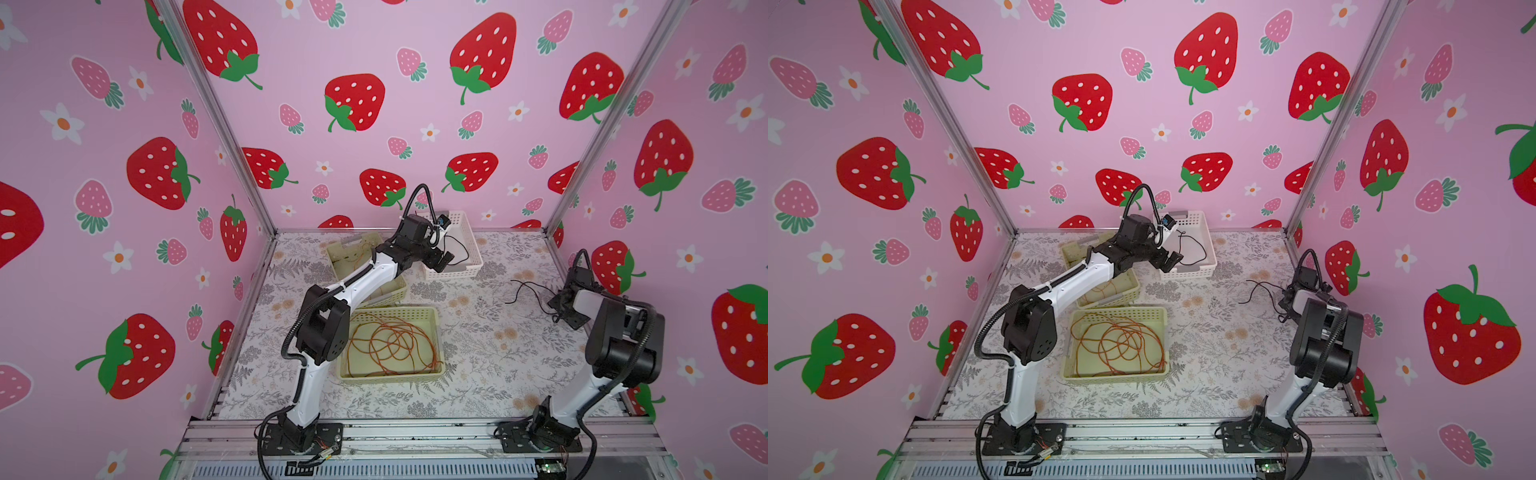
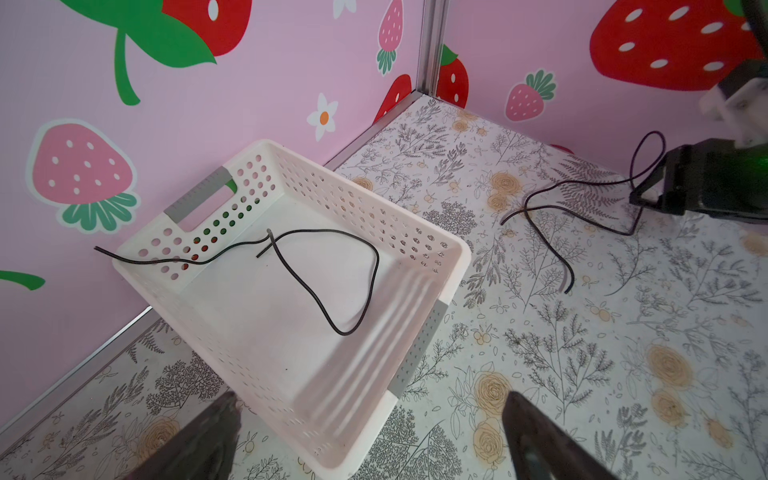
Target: Untangle the cables
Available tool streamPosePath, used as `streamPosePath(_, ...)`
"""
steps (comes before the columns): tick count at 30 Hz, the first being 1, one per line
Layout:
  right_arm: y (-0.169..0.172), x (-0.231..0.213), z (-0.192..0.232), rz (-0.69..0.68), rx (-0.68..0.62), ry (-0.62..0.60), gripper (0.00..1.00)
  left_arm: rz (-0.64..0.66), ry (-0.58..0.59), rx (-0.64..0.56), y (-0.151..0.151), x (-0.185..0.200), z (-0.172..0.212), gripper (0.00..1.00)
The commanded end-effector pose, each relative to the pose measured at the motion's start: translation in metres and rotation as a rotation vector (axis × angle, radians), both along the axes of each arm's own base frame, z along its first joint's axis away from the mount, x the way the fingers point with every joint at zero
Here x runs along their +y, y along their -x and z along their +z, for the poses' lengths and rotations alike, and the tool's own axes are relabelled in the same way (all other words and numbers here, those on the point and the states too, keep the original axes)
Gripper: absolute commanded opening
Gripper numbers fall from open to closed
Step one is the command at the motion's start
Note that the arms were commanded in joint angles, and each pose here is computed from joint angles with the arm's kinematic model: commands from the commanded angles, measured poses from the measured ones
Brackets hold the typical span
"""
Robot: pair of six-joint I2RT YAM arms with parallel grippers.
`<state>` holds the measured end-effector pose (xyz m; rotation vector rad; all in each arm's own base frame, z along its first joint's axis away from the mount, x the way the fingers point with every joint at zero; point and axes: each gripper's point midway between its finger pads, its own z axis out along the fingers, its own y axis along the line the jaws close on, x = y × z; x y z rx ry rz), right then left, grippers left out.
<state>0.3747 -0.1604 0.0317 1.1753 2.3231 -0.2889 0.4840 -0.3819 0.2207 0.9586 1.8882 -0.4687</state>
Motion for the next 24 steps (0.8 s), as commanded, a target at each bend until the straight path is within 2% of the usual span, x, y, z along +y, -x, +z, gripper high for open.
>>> streamPosePath(1, -0.003, -0.004, -0.007, -0.039, 0.009, -0.016, 0.69, -0.014, 0.027, -0.089, 0.003, 0.004, 0.036, 0.99)
streamPosePath(10, -0.016, 0.015, -0.042, 0.055, 0.052, -0.106, 0.52, 0.007, 0.038, -0.078, -0.003, 0.012, 0.032, 0.99)
streamPosePath(11, -0.018, 0.018, -0.045, 0.067, 0.060, -0.118, 0.46, 0.008, 0.037, -0.078, -0.003, 0.012, 0.031, 0.99)
streamPosePath(19, -0.025, 0.049, -0.061, 0.169, 0.094, -0.166, 0.18, 0.046, 0.041, -0.099, -0.005, 0.027, 0.035, 0.99)
streamPosePath(20, -0.025, 0.053, -0.061, 0.184, 0.103, -0.161, 0.10, 0.052, 0.041, -0.102, -0.006, 0.030, 0.036, 0.99)
streamPosePath(22, -0.026, 0.060, -0.059, 0.215, 0.101, -0.161, 0.02, 0.061, 0.046, -0.105, -0.007, 0.034, 0.039, 0.99)
streamPosePath(24, -0.029, 0.069, -0.058, 0.253, 0.099, -0.165, 0.00, 0.067, 0.048, -0.108, -0.006, 0.038, 0.040, 0.99)
